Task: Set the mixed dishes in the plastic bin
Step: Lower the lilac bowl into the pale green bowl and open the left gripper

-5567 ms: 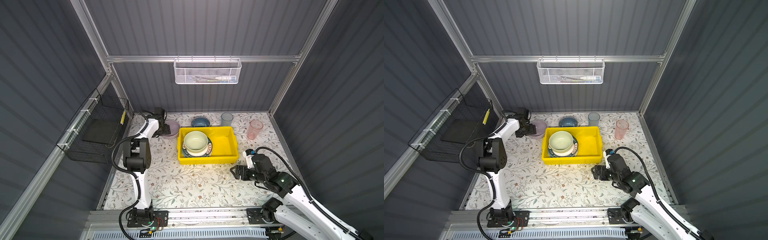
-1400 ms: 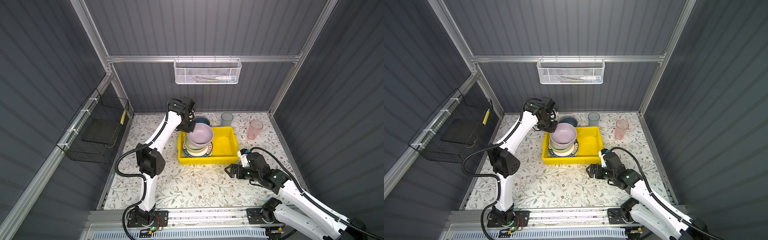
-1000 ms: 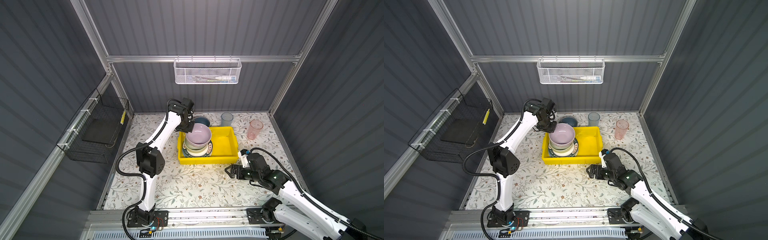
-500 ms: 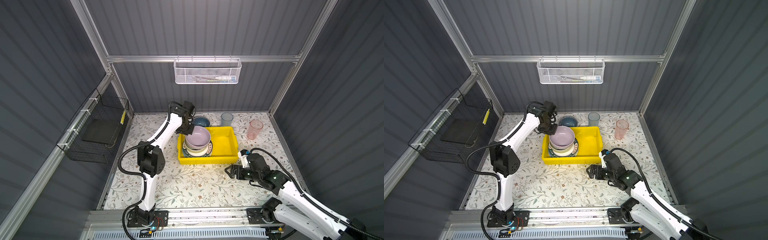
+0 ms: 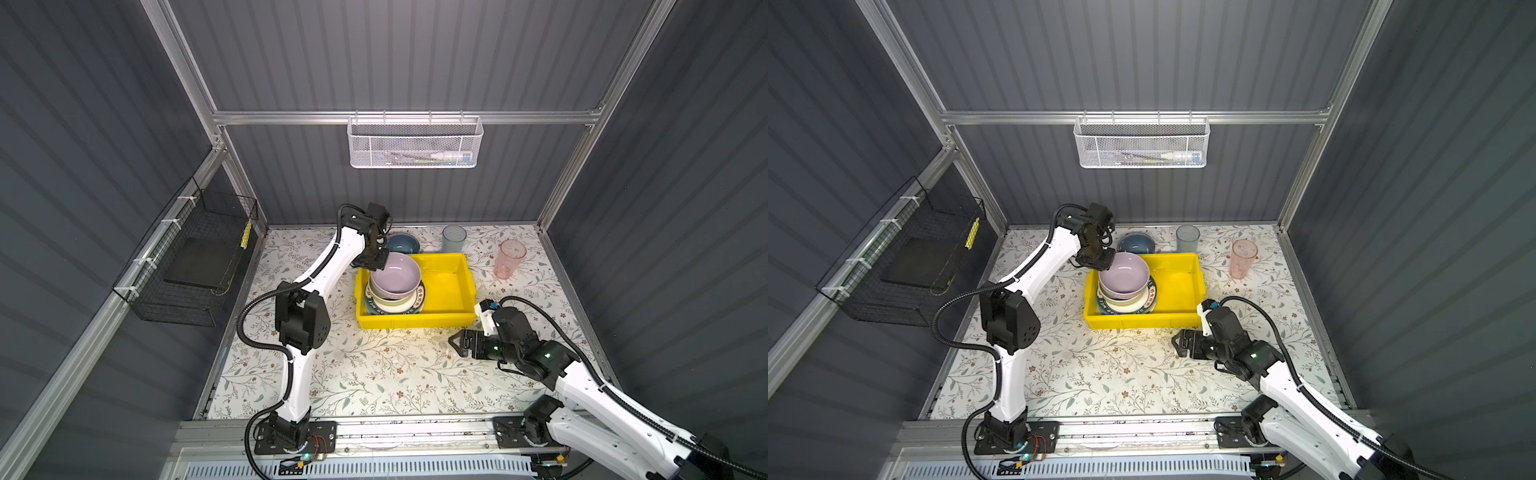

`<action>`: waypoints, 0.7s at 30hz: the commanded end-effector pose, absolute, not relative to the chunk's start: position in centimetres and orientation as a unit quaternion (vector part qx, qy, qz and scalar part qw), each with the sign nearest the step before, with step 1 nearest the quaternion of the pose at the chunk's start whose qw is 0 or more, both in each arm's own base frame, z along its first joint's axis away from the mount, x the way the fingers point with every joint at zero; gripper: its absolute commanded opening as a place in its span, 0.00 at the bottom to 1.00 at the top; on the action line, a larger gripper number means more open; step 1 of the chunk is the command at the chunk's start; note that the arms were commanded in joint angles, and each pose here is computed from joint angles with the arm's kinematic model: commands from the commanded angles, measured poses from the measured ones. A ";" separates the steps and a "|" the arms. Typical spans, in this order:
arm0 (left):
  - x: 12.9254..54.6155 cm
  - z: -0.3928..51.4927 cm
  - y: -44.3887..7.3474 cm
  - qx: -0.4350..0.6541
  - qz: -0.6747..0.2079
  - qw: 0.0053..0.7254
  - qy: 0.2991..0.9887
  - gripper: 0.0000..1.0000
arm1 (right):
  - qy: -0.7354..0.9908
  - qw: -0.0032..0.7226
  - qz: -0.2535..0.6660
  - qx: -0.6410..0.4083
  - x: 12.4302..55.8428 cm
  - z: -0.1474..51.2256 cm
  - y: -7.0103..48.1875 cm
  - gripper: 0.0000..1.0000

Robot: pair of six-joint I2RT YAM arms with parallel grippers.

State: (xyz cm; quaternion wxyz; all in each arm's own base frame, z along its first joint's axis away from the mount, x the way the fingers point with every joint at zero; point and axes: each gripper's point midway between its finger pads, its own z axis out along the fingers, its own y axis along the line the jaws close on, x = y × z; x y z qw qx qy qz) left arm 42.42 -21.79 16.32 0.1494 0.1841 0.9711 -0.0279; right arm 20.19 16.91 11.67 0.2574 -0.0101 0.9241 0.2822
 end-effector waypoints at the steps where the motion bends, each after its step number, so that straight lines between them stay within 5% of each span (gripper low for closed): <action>1: 42.8 16.0 -22.3 0.191 -0.042 0.152 0.969 0.00 | 0.925 0.253 0.284 -0.008 20.0 11.3 17.0 0.95; 21: 42.1 13.9 -22.4 0.189 -0.048 0.134 0.972 0.06 | 0.925 0.253 0.283 -0.011 20.1 11.3 17.0 0.95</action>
